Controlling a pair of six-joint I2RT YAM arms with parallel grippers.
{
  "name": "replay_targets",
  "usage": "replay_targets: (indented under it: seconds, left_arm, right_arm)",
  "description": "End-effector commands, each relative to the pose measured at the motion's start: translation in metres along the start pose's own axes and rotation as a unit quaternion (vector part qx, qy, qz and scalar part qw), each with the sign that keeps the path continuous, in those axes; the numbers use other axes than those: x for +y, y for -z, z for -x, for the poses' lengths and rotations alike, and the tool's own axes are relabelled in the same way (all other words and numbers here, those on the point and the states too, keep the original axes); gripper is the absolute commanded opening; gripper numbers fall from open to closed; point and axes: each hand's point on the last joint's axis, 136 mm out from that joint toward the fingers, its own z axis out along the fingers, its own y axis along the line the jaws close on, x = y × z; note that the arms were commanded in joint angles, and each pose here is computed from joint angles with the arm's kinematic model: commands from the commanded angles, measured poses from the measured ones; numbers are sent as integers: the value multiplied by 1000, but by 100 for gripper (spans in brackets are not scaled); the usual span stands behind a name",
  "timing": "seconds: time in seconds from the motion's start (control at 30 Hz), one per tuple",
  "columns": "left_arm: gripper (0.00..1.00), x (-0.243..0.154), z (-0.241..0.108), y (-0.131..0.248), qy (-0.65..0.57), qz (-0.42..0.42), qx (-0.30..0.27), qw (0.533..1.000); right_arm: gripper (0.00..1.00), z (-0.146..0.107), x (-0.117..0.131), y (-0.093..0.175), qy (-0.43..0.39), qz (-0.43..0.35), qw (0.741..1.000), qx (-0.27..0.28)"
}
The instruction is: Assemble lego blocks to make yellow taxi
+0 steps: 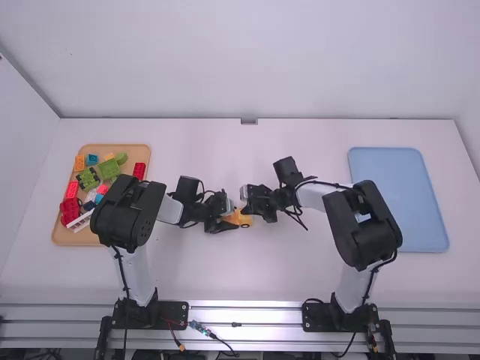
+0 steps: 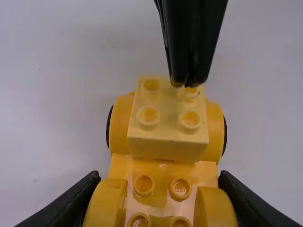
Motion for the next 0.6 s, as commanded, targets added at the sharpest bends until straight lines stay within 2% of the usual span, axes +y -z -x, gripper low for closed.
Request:
replay_targets:
  seconds: [0.0, 0.57]
  left_arm:
    - [54, 0, -4, -1, 7, 1, 9, 1000]
    - [54, -1, -3, -1, 8, -2, 6, 1000]
  right_arm:
    - [0, -3, -1, -2, -7, 1, 1000, -1]
    - [0, -29, 1, -19, -44, 20, 999, 8]
